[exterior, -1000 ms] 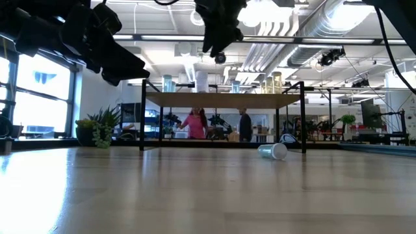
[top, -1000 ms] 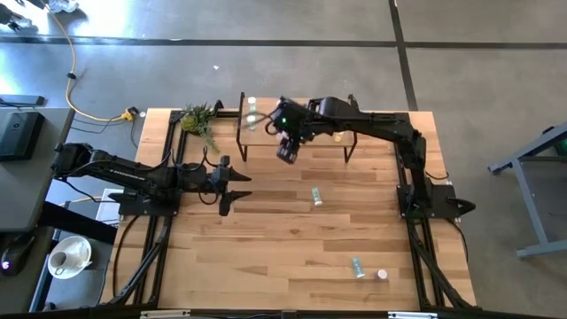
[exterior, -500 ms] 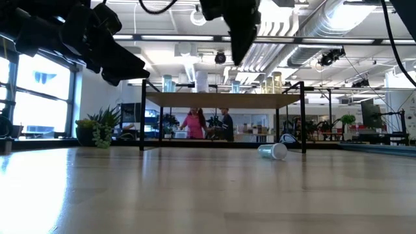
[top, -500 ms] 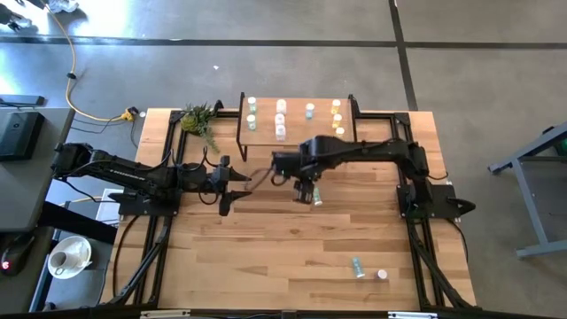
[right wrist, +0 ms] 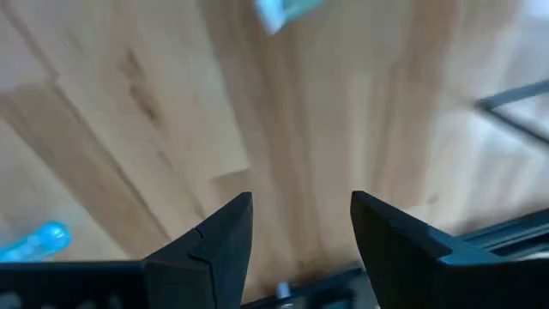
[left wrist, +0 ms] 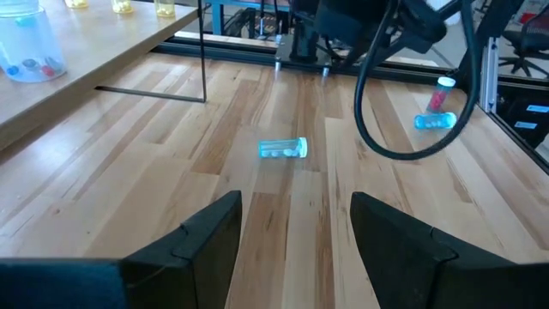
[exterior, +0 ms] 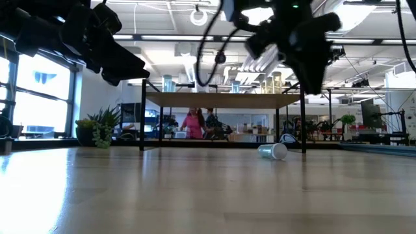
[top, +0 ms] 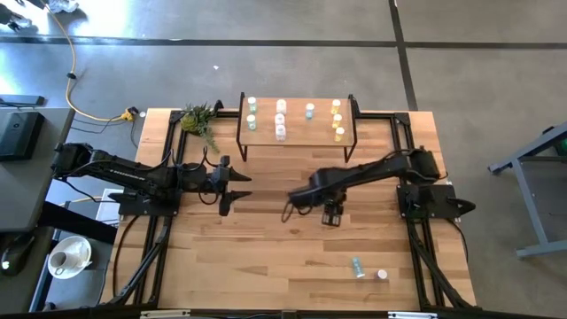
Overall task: Pick and place medicine bottles onto shelf by color
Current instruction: Put the bottom blue pill bottle on the shelf aligned with the other blue pill bottle
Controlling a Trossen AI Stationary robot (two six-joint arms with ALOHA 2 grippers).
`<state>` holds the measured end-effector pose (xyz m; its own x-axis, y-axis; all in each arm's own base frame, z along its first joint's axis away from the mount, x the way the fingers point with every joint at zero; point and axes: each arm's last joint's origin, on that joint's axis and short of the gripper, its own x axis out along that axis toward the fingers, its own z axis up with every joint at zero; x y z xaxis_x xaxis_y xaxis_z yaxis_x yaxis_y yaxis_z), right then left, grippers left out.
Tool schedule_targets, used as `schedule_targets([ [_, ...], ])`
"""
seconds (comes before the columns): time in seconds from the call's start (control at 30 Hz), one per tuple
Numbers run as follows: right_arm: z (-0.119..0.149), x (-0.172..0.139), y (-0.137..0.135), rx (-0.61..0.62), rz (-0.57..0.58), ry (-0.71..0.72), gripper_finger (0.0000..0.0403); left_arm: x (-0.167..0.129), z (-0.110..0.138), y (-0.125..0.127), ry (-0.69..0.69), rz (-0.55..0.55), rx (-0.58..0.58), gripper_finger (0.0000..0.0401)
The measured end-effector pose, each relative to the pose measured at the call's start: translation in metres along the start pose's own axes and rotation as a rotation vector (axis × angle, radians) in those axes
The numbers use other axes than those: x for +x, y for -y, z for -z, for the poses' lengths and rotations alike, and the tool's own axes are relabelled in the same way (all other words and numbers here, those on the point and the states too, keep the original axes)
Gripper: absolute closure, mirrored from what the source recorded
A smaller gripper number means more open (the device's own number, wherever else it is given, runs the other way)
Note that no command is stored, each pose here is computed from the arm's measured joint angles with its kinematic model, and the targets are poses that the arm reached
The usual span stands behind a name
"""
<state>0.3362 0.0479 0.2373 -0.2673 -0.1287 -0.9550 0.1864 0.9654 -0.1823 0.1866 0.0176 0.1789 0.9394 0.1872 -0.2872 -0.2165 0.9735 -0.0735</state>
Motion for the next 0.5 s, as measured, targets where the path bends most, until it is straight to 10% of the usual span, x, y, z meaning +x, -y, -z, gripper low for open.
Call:
schedule_targets([
  [0.5,0.113,0.023,-0.009,0.336,-0.178,0.170,0.0214,0.000,0.000,0.000,0.001,0.000,0.000,0.0192],
])
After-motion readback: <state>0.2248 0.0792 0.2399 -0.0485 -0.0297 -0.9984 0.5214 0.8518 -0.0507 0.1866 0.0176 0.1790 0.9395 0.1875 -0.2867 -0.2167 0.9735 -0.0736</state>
